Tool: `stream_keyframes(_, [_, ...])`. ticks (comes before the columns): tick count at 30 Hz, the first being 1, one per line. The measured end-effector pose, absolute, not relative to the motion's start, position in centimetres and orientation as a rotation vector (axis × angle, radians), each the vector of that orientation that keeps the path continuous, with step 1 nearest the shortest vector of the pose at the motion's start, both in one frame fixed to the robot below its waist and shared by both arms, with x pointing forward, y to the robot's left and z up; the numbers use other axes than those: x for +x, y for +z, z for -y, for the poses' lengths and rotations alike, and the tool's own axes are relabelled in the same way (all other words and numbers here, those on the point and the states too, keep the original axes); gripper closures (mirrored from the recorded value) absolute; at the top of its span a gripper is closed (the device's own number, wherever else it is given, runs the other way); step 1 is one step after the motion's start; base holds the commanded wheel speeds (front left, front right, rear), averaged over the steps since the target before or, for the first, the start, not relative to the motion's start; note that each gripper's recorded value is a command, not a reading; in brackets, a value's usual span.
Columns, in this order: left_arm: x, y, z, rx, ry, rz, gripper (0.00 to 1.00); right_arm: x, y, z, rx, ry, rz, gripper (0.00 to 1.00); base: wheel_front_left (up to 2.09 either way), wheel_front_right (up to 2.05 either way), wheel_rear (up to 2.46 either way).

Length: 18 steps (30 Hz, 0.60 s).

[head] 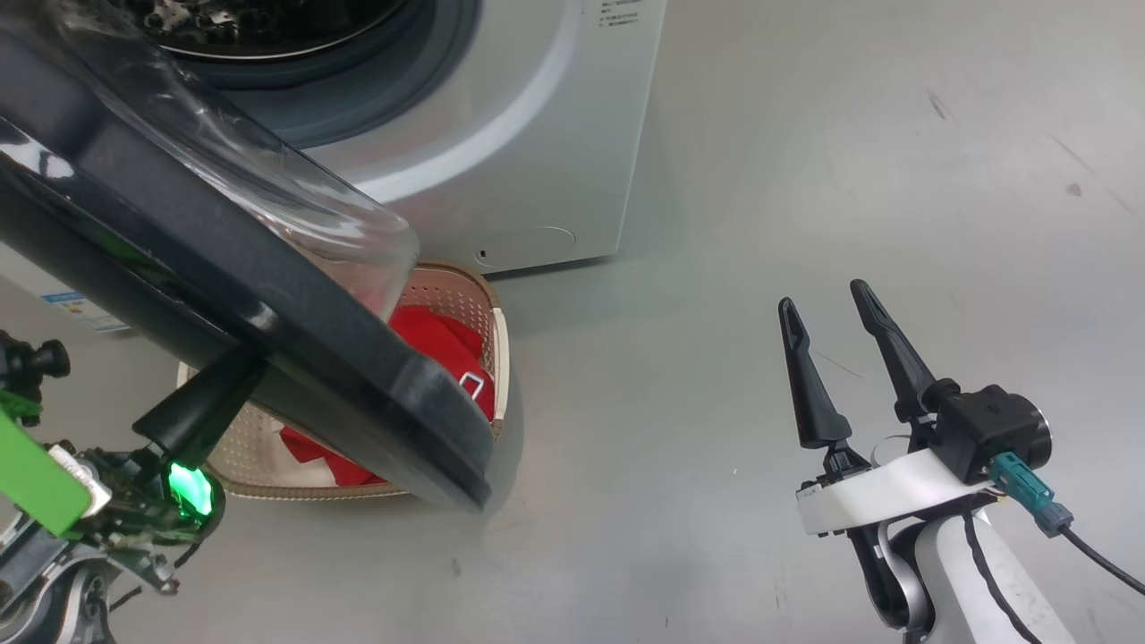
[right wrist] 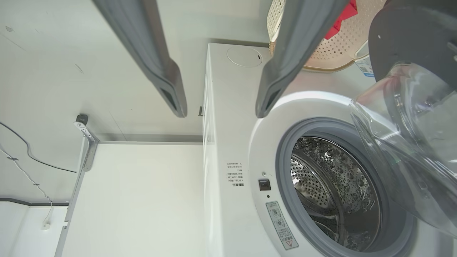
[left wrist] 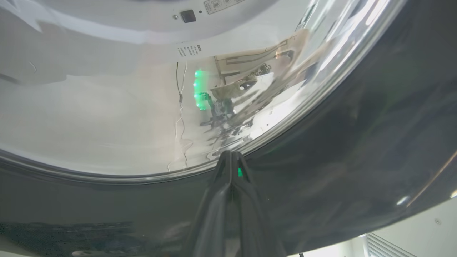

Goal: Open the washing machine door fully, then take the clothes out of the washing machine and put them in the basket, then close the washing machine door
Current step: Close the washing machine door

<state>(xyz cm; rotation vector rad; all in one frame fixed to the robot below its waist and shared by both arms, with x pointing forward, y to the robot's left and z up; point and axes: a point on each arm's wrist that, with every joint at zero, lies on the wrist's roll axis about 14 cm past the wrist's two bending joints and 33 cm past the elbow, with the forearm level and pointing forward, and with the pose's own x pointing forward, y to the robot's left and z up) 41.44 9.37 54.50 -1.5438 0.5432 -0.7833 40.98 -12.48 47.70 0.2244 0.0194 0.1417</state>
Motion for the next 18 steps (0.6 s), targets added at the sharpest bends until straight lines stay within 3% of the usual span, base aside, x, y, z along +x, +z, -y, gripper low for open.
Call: stream_keyframes(18, [48.4, 52.8, -3.9, -1.569, -0.782, -0.536, 1.0, 41.3, 46.0, 16.0, 0.227, 0.031, -0.058, 0.0, 0.0, 0.0, 0.0])
